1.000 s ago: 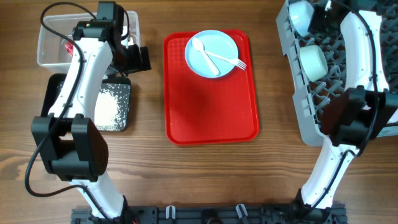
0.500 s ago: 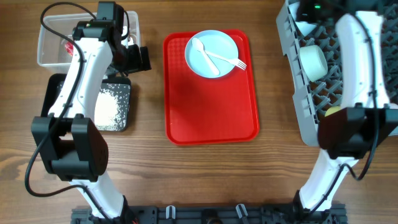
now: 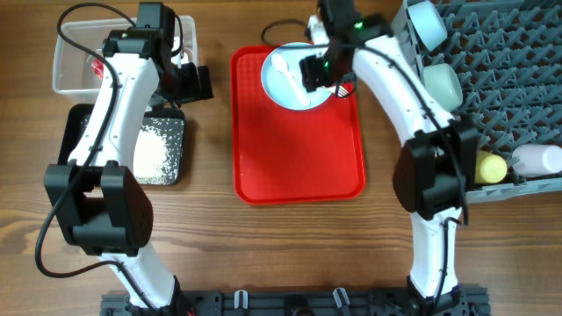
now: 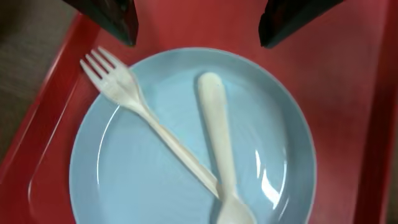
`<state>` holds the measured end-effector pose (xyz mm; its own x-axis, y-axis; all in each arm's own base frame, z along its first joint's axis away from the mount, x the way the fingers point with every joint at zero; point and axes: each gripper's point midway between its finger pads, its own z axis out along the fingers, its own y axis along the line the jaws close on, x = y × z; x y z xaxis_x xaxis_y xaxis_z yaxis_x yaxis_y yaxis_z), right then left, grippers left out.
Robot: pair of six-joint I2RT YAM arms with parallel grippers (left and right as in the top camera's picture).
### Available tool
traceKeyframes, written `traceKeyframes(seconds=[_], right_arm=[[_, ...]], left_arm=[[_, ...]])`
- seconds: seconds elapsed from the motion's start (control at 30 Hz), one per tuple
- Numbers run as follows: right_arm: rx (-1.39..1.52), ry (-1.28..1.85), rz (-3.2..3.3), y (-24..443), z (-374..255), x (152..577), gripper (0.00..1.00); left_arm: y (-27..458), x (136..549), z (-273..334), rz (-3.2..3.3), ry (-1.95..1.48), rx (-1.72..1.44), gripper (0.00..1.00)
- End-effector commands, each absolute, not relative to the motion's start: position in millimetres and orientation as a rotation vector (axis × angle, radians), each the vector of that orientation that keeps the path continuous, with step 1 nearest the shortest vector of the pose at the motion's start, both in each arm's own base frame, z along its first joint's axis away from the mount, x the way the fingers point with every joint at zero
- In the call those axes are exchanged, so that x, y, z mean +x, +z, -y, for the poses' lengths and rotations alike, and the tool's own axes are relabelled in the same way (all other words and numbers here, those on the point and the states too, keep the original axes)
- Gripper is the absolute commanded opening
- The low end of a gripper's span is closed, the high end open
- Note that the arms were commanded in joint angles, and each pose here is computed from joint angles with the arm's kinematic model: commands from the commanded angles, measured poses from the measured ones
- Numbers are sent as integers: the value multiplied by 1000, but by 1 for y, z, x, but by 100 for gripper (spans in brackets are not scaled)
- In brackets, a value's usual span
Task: Sort waste into correct bins and load items into the dishwasher rack
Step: 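Reach the right gripper to the plate and grasp the white fork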
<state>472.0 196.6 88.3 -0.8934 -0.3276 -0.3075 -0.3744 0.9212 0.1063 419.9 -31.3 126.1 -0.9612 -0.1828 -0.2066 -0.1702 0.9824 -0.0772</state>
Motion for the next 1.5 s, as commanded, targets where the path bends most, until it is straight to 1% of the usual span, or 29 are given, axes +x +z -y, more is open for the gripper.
traceKeyframes(seconds=[0.0, 0.1, 0.2, 0.43, 0.6, 0.73, 0.77, 0.8, 0.83, 0.87, 1.07, 1.13, 1.2, 1.37, 1.47], right_arm=[[-715, 123, -2714, 76, -189, 484, 62], [-834, 101, -2640, 66, -191, 491, 55], [-915, 82, -2595, 50, -190, 494, 51], [-997, 57, -2560, 23, -186, 501, 49], [-1000, 52, -2559, 7, -185, 507, 45], [-990, 42, -2565, 0, -182, 510, 35], [-987, 42, -2563, 0, -181, 510, 31], [-987, 42, -2563, 0, -181, 510, 24], [-974, 44, -2568, 0, -181, 510, 19], [-973, 44, -2568, 0, -181, 511, 16], [-937, 52, -2585, 0, -181, 510, 7], [-866, 70, -2596, 8, -182, 511, 4], [-817, 114, -2572, 28, -187, 514, 4], [-684, 228, -2449, 112, -199, 518, 4], [-607, 249, -2411, 149, -198, 515, 4]], left_arm=[[121, 419, 30, -2927, -96, -291, 100], [121, 419, 30, -2927, -96, -291, 100], [121, 419, 30, -2927, -96, -291, 100], [121, 419, 30, -2927, -96, -291, 100], [121, 419, 30, -2927, -96, -291, 100], [121, 419, 30, -2927, -96, -291, 100], [121, 419, 30, -2927, -96, -291, 100], [121, 419, 30, -2927, -96, -291, 100], [121, 419, 30, -2927, -96, -291, 100], [121, 419, 30, -2927, -96, -291, 100], [121, 419, 30, -2927, -96, -291, 100], [121, 419, 30, -2927, -96, -291, 100], [121, 419, 30, -2927, -96, -291, 100], [121, 419, 30, -2927, -96, -291, 100], [121, 419, 30, -2927, -96, -291, 100]])
